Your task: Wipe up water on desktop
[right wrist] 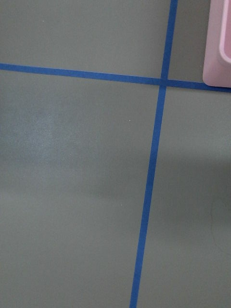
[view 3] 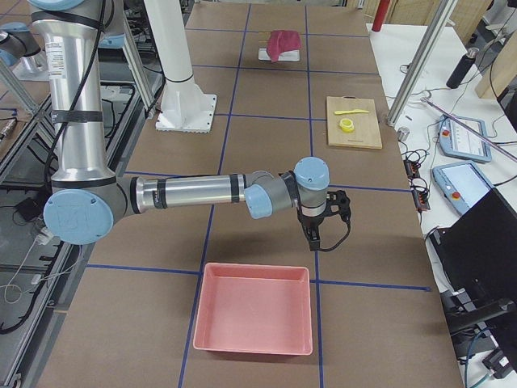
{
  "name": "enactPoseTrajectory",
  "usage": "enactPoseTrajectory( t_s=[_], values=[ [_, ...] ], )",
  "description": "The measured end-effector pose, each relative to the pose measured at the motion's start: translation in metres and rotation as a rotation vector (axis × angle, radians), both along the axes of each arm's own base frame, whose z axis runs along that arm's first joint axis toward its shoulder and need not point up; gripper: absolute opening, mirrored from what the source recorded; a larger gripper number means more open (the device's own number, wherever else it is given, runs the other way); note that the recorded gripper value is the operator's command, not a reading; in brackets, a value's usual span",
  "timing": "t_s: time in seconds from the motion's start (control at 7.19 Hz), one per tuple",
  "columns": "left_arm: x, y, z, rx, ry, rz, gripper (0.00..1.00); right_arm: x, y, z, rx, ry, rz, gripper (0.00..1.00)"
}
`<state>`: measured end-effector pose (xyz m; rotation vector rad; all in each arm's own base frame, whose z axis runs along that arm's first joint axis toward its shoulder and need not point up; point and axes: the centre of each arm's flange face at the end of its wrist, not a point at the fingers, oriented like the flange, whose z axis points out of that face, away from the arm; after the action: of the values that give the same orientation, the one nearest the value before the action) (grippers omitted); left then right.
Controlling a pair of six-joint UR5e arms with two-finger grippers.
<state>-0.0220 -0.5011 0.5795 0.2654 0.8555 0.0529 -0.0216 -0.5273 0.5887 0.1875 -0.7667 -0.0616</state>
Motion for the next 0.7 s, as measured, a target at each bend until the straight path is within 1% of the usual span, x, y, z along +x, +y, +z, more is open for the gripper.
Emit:
enactPoseTrajectory(
  t_s=[0.14,0.42,0.56,0.7],
  values=[
    [-0.0002,0.0023,0.0008,-0.001,0.008,0.003,0.98,0.0,0.0,0.0001,0.0,0.0,0.0,1.0],
    [-0.0046,0.0055,0.0001,0.009,-0.042,-0.022,0.98,0.0,0.0,0.0002,0.0,0.0,0.0,1.0],
    [-0.0053,0.0052,0.0,0.0,-0.053,-0.037,0.97,0.0,0.0,0.0001,0.001,0.0,-0.001,1.0],
    [-0.0047,0.0039,-0.003,-0.017,-0.047,-0.058,0.97,0.0,-0.0001,-0.0001,0.001,0.0,-0.001,1.0]
  ],
)
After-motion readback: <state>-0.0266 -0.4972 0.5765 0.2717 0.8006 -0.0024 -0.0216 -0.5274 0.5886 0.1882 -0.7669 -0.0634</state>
